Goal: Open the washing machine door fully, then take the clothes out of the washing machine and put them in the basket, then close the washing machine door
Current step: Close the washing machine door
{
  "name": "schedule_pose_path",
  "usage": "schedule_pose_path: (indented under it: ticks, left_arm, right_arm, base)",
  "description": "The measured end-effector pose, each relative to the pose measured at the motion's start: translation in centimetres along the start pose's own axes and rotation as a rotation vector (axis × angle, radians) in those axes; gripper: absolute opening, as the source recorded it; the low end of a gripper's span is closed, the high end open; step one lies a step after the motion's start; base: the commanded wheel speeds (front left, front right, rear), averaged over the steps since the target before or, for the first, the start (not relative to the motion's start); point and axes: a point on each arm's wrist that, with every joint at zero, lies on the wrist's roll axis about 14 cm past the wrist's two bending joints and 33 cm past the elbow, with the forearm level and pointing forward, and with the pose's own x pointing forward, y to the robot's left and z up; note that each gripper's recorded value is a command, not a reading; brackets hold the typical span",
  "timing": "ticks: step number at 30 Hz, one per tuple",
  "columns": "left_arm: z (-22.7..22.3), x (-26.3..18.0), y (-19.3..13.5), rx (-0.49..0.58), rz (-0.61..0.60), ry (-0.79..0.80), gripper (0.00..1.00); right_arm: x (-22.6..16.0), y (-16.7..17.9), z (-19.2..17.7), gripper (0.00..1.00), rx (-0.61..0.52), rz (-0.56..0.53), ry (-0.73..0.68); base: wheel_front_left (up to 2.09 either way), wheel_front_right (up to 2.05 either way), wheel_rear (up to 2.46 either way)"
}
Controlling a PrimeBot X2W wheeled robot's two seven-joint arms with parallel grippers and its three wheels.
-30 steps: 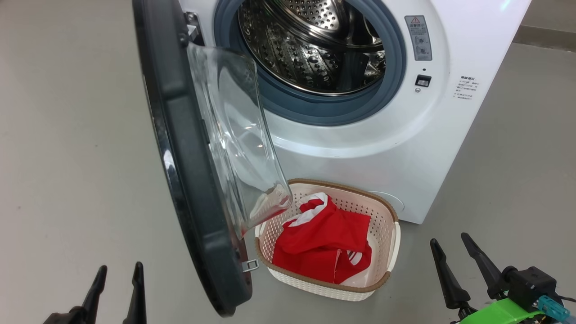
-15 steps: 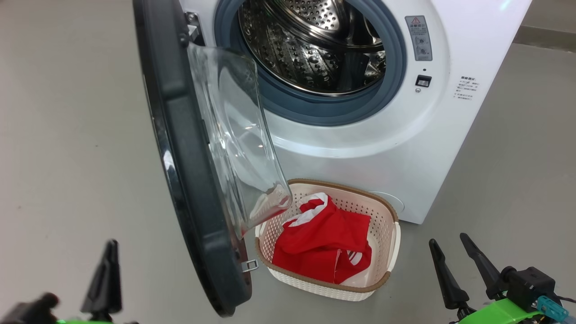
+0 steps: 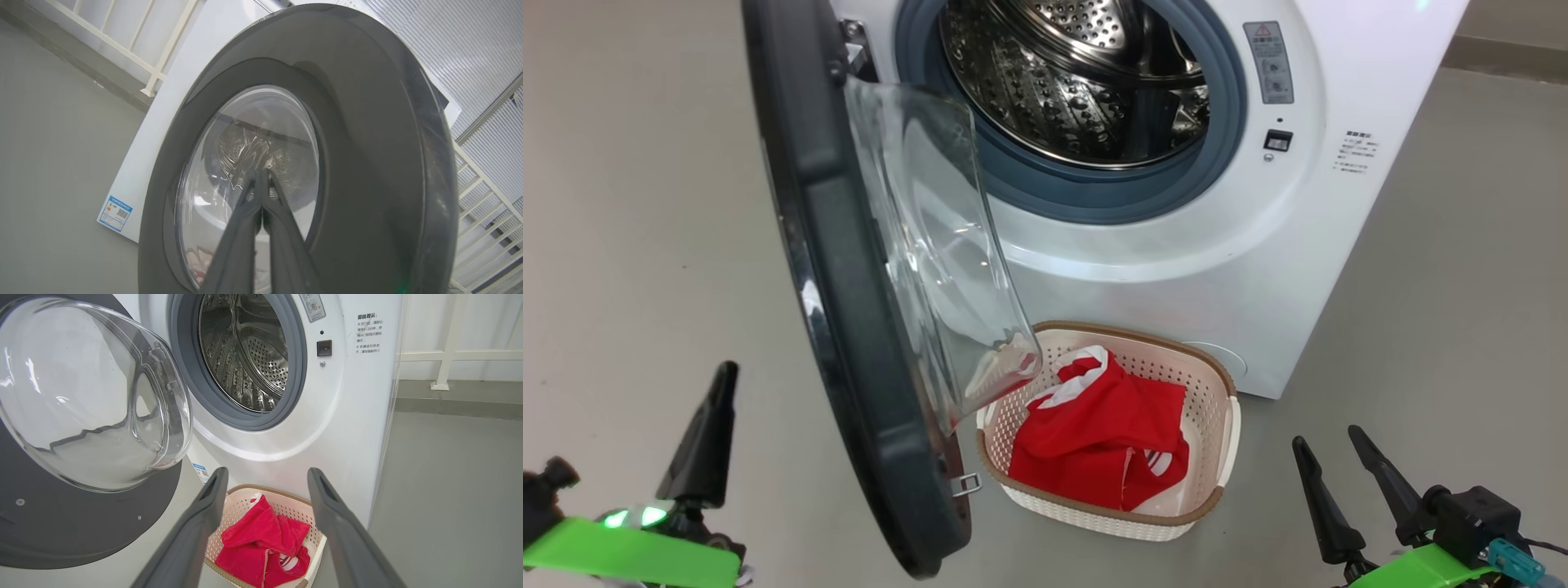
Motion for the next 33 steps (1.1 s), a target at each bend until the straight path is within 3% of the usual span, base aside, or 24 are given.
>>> schedule_pose_path:
  ticks: [13, 33]
  left_arm:
    - [-1.7, 1.2, -5.3, -0.246, -0.153, 0.165, 0.0]
    - [-4.7, 2.8, -9.7, -0.298, -0.278, 0.32, 0.0]
  right_arm:
    - [-0.4, -1.0, -0.7, 1.0, 0.016, -0.033, 0.014]
    - [-0.6, -2.3, -1.2, 1.0, 0.031, -0.074, 0.023]
  base:
    - [0.0, 0.0, 0.0]
    - [0.0, 0.0, 0.0]
